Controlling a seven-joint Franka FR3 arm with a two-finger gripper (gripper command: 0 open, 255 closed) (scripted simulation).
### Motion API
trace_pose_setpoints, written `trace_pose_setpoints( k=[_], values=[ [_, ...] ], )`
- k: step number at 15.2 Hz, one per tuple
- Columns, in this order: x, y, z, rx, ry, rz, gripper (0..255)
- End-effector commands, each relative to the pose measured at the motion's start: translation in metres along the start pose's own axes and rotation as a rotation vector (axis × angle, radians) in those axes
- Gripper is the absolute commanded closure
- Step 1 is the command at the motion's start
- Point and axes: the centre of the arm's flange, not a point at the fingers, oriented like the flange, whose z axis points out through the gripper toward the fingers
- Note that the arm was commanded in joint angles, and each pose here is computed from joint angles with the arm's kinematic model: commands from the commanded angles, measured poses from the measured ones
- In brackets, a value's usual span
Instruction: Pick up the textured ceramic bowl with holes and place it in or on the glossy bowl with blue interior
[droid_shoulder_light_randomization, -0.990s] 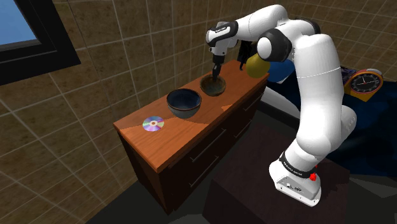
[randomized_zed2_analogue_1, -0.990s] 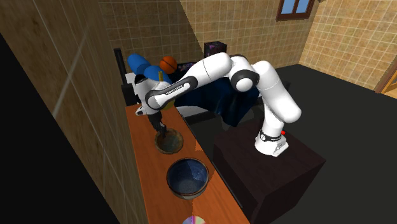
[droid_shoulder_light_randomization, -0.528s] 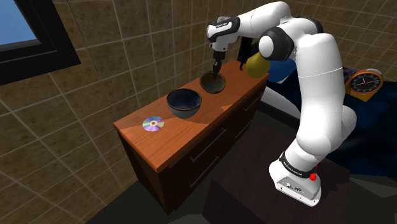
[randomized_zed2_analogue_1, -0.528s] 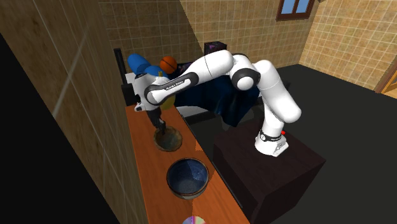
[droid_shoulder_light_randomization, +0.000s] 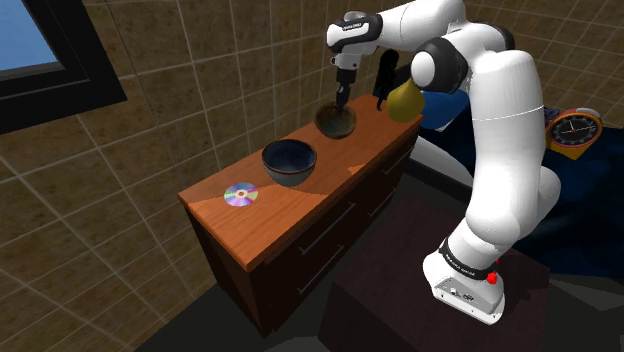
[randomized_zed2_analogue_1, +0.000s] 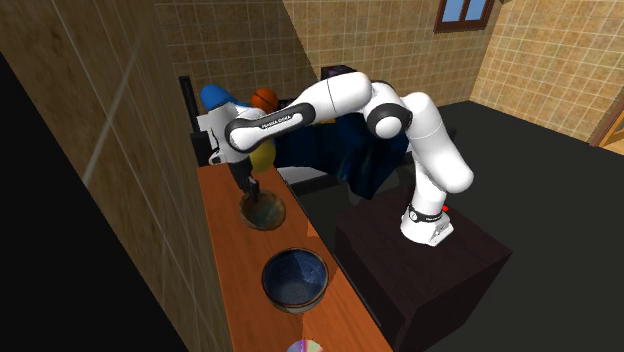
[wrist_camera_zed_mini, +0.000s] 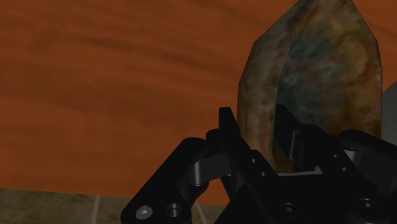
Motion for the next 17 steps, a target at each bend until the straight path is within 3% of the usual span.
trace_pose_setpoints(
  k=[1, 17],
  values=[
    [0.000, -0.002, -0.010, 0.000, 0.000, 0.000, 255],
    [-0.005, -0.020, -0.093, 0.000, 0.000, 0.000, 255]
  ],
)
